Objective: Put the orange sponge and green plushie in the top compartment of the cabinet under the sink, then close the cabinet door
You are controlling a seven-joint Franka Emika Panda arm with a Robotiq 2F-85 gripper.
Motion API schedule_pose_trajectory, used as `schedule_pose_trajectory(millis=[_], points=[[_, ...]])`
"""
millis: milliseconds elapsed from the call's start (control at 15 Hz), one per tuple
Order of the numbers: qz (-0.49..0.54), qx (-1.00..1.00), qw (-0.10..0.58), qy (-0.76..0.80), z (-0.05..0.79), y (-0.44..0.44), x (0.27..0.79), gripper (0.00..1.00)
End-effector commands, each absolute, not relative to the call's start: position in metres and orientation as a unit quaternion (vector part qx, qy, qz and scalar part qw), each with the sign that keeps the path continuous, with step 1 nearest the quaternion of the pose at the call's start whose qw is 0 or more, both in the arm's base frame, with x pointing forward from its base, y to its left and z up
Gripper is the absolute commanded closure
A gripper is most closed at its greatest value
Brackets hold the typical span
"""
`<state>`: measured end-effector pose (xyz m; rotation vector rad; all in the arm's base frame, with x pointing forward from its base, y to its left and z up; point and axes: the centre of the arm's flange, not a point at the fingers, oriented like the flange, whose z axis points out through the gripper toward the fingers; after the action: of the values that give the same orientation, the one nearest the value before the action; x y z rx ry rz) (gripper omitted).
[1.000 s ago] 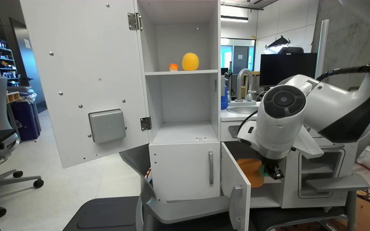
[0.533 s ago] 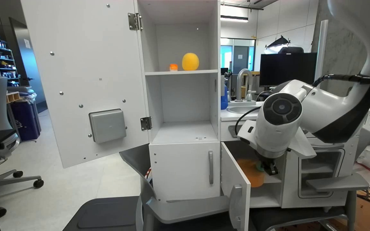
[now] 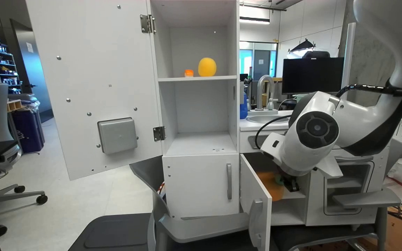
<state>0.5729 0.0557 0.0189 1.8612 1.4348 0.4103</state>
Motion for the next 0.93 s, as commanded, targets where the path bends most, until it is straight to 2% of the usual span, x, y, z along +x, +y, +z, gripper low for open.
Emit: schedule_pose_trajectory(millis=[0, 733, 800, 867], points=[[0.192, 0.719, 0.400, 0.535, -0.011, 0.033, 0.602, 0.96], [0.206, 0.697, 0.461, 0.509, -0.069, 0.018, 0.614, 0.96], [0.204, 0.698, 0.464, 0.505, -0.069, 0.019, 0.615, 0.58], [0.205, 0.698, 0.466, 0.503, -0.070, 0.019, 0.617, 0.56]])
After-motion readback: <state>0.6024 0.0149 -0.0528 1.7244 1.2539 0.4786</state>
